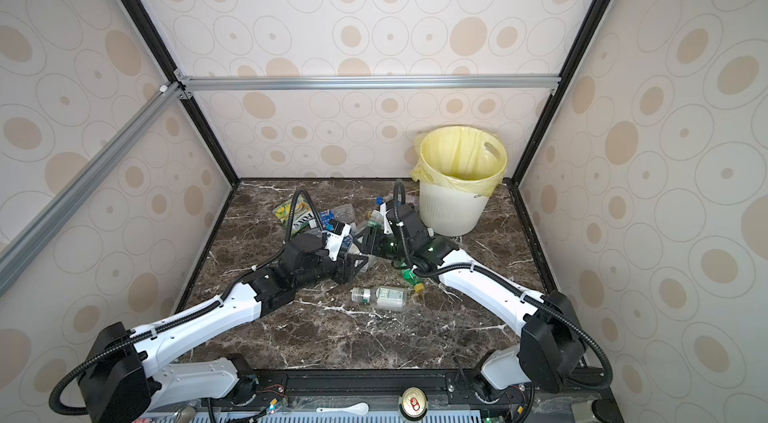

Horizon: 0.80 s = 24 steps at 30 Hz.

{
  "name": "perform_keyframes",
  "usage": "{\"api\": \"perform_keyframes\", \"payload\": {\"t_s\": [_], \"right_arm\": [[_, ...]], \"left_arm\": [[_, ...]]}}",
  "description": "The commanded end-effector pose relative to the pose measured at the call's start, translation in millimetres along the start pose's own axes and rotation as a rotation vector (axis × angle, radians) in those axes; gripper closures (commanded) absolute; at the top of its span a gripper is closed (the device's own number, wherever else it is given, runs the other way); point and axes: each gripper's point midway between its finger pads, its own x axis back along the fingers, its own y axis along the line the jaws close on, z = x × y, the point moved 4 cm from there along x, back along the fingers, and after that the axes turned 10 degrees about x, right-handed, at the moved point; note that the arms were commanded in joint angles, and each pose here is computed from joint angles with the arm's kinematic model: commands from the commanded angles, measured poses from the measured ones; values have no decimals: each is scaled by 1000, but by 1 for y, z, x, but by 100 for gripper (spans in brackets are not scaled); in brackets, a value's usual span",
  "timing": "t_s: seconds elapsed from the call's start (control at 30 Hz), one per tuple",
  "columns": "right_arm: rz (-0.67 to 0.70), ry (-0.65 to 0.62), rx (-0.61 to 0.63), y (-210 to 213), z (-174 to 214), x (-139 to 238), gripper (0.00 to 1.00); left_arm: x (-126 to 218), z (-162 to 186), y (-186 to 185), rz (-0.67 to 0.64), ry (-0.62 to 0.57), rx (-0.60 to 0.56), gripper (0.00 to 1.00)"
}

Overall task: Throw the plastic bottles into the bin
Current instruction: 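Grasp the tea bottle's white cap with the right gripper, then carry the tea bottle over the bin with the right gripper and release it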

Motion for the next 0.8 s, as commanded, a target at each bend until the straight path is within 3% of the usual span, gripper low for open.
{"api": "perform_keyframes", "payload": {"t_s": [0.0, 0.23, 0.47, 0.77], "right_arm": [[11, -26, -8, 2, -10, 2, 40], [56, -44, 27, 4, -23, 14, 52], [154, -77, 115, 6, -43, 36, 53], [315, -224, 259, 16, -97, 96, 53]], "left_arm": [[4, -26, -19, 52, -68, -26, 47], [8, -28, -17, 26, -62, -37, 31], [21, -48, -25, -1, -87, -87, 1], [24, -90, -53, 44, -133, -179, 1]]}}
